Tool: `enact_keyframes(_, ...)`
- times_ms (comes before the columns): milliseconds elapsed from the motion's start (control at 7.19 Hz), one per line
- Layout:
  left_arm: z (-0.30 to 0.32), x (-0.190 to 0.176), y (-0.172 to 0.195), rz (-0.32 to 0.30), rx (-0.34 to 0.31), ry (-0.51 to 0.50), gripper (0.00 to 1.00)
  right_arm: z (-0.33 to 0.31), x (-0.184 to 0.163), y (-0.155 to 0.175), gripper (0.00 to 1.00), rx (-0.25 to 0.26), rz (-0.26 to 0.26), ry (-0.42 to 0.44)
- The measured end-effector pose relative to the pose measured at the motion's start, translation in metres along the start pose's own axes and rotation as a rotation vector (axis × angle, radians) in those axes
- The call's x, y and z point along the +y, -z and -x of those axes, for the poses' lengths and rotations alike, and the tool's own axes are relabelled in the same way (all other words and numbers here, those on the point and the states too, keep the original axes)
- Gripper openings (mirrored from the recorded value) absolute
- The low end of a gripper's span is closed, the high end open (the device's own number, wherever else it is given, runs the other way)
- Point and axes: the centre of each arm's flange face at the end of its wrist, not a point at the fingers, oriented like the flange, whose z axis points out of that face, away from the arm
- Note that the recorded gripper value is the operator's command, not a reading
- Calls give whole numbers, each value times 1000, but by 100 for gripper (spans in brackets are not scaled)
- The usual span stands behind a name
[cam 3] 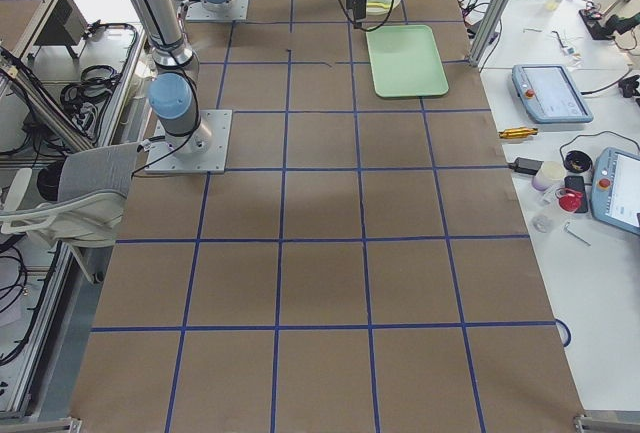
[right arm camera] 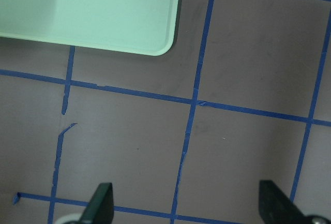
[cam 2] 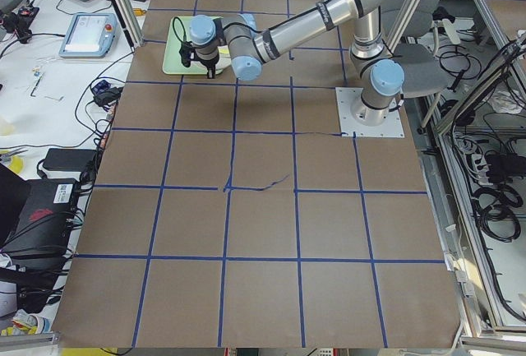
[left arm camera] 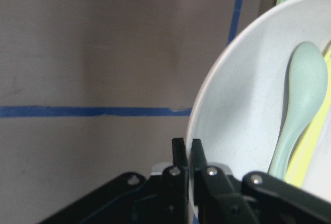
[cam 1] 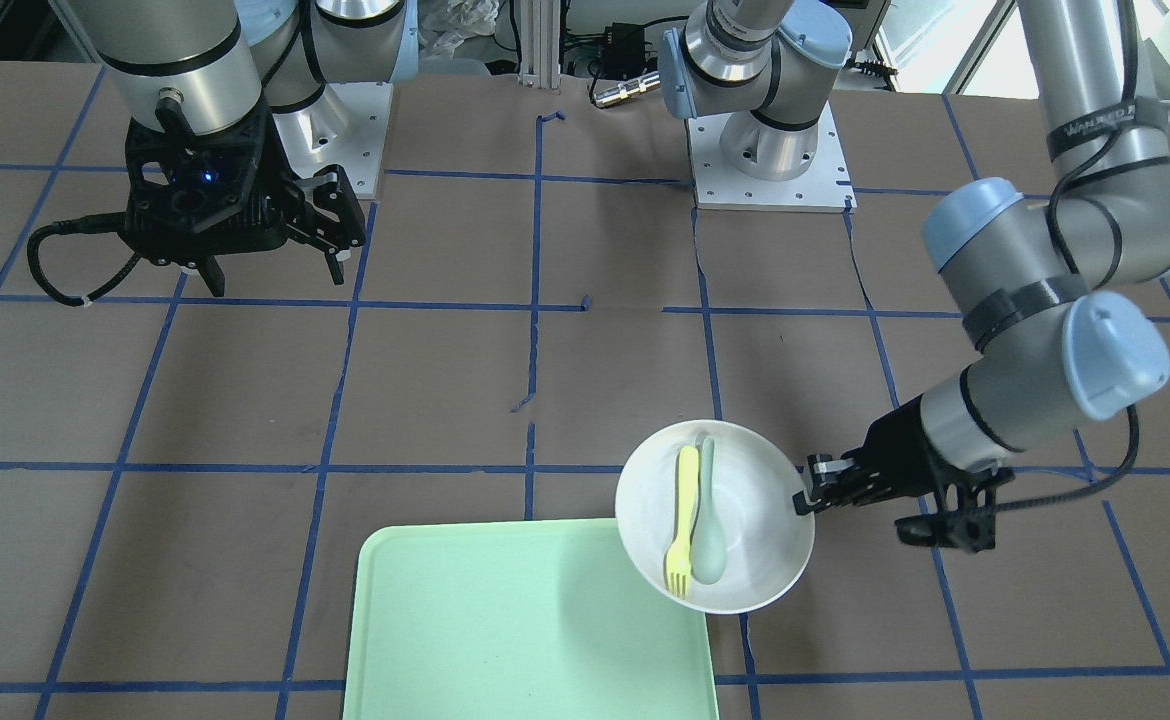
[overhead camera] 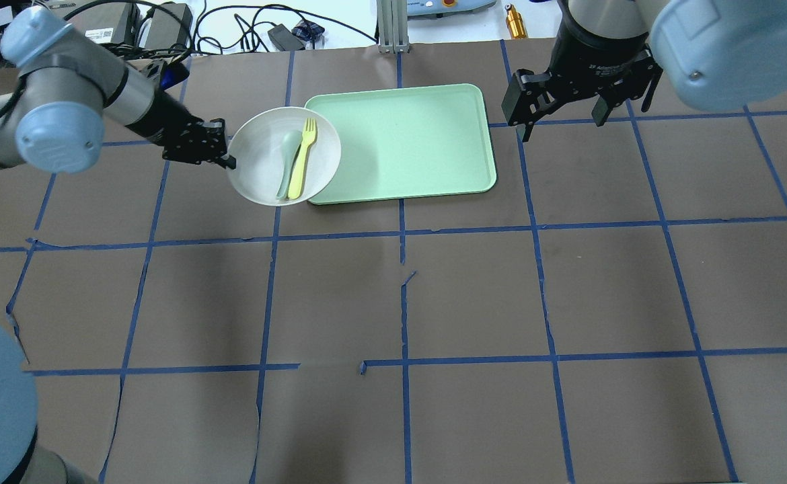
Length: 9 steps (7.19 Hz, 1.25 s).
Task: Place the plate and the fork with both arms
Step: 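Carry the bowl onto the green tray and lower it with the left gripper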
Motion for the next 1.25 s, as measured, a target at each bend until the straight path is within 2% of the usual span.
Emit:
enact_keyframes(278,-64,-48,-49,-4,-5,31,0,0,0,0,100,-1,0,0)
enact_keyframes(696,-120,-90,-113,-40,-4,90,0,0,0,1,100,-1,-1,-1)
enact_keyframes(974,-129,-97,-142,-42,-27,99,0,0,0,0,100,0,0,-1)
enact_keyframes(1252,-126,-85,-154,-17,-44,84,0,0,0,0,100,0,0,0)
